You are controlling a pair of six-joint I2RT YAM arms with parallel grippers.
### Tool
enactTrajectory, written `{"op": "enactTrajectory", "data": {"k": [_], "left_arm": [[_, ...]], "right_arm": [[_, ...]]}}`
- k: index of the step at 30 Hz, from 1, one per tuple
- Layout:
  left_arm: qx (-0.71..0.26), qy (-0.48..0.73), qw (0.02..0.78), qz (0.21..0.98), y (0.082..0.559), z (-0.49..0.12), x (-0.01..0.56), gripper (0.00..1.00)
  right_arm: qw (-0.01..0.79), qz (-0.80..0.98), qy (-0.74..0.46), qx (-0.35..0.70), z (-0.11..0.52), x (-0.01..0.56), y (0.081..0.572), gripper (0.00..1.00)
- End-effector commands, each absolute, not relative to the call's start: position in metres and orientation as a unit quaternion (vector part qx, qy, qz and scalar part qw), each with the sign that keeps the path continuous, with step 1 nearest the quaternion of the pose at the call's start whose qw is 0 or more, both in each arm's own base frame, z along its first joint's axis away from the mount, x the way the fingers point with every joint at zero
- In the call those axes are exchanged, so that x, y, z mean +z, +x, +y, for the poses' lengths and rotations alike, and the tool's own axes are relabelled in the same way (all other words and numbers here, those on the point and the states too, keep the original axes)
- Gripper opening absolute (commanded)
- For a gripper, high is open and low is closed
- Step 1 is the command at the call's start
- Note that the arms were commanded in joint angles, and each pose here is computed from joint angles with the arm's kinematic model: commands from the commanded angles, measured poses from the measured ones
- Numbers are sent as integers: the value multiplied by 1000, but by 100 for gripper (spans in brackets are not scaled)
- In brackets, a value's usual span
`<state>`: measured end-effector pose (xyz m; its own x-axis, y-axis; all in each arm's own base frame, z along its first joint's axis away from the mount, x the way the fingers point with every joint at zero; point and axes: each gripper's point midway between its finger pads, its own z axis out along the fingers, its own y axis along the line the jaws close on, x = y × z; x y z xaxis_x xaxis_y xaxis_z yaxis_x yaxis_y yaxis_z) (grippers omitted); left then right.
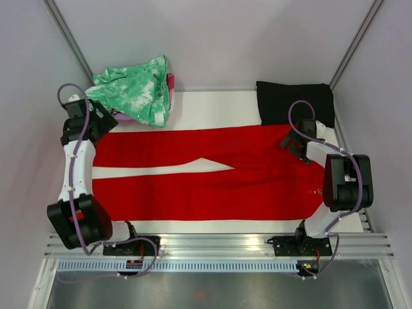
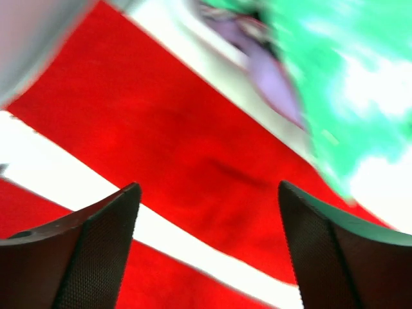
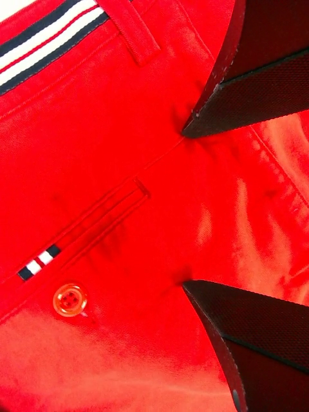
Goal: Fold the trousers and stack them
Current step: Flatten the trousers out
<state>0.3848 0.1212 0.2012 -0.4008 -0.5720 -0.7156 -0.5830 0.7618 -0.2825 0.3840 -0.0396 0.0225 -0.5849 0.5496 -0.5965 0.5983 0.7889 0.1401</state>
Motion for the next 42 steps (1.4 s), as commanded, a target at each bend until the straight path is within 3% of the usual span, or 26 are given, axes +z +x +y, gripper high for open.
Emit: {"op": "enactTrajectory", "data": {"k": [1, 10, 16, 24, 35, 42], "left_arm": [[-68, -306, 417, 853, 373, 69, 195, 95], [-166, -208, 437, 859, 336, 9, 212, 99], [-193, -119, 437, 870, 327, -38, 221, 99], [-182, -77, 433, 880, 315, -63, 219, 100], [-151, -181, 431, 871, 315, -31, 206, 100], [-268, -291, 409, 822, 331, -52, 175, 99]], "right_arm": [[337, 887, 314, -5, -31, 30, 382, 98], [506, 816, 262, 91, -3, 168, 393, 98], [569, 770, 247, 150, 21, 222, 377, 98], [547, 790, 241, 133, 21, 212, 352, 98], [498, 813, 272, 131, 21, 151, 321, 98], [494, 801, 301, 156, 26, 127, 328, 98]]}}
